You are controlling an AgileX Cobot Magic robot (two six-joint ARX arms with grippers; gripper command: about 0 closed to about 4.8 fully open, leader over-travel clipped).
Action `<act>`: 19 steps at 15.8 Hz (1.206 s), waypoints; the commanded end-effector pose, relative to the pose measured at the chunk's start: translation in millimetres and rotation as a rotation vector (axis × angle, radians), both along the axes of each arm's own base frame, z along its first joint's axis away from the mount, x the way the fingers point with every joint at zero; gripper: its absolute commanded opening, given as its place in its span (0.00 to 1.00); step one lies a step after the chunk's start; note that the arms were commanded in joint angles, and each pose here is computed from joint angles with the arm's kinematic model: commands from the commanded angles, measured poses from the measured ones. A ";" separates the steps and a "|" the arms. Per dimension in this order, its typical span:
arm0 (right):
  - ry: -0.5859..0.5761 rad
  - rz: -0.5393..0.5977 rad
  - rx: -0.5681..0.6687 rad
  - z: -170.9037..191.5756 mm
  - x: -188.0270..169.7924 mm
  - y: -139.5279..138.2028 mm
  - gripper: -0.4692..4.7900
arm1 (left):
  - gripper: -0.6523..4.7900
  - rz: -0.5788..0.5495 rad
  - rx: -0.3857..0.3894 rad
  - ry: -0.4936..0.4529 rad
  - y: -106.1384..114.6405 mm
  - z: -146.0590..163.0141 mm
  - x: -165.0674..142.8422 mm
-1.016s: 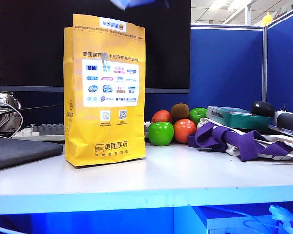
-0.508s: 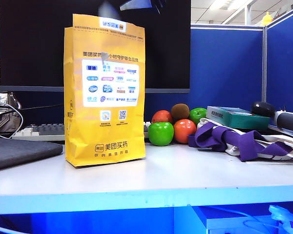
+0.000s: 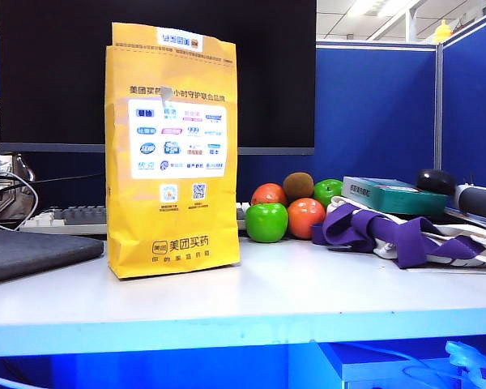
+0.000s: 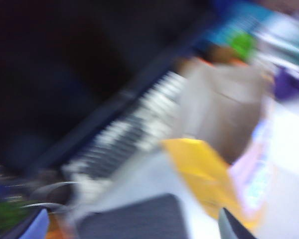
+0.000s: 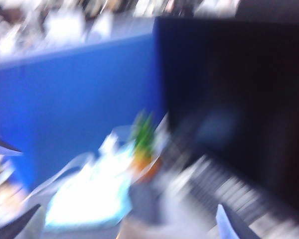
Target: Pick up the transparent tape and throw it into the yellow paper bag.
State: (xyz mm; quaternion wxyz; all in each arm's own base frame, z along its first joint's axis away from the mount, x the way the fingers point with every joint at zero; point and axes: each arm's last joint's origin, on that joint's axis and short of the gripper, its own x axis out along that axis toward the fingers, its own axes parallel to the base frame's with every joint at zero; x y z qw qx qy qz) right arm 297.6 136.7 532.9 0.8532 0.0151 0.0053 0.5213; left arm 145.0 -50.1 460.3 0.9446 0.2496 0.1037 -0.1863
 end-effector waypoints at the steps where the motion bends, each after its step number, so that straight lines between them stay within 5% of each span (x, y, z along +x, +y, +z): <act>1: -0.177 -0.121 -0.105 31.4 -66.1 -38.4 1.00 | 1.00 0.091 -0.032 -0.162 20.6 17.9 -50.7; 3: -0.274 -0.258 -0.225 41.5 -117.7 -57.3 1.00 | 1.00 0.109 -0.110 -0.258 35.4 23.4 -92.1; 5: -0.338 -0.284 -0.198 46.8 -166.1 -70.5 1.00 | 1.00 0.156 -0.172 -0.348 50.9 18.3 -132.9; 8: -0.397 -0.408 -0.155 19.8 -204.9 -89.3 1.00 | 1.00 0.169 -0.256 -0.342 59.7 -7.9 -157.7; 10: -0.381 -0.495 -0.121 -35.0 -212.0 -94.3 1.00 | 1.00 0.174 -0.272 -0.318 59.5 -26.6 -157.1; 13: -0.391 -0.559 0.148 -144.5 -218.1 -99.0 1.00 | 1.00 0.164 -0.275 -0.265 54.3 -49.8 -143.7; 15: -0.394 -0.584 0.185 -211.3 -215.7 -98.9 1.00 | 1.00 0.146 -0.269 -0.236 47.9 -64.3 -126.9; 19: -0.177 -0.600 0.154 -290.2 -202.1 -94.3 1.00 | 1.00 0.135 -0.282 -0.167 35.1 -102.9 -92.2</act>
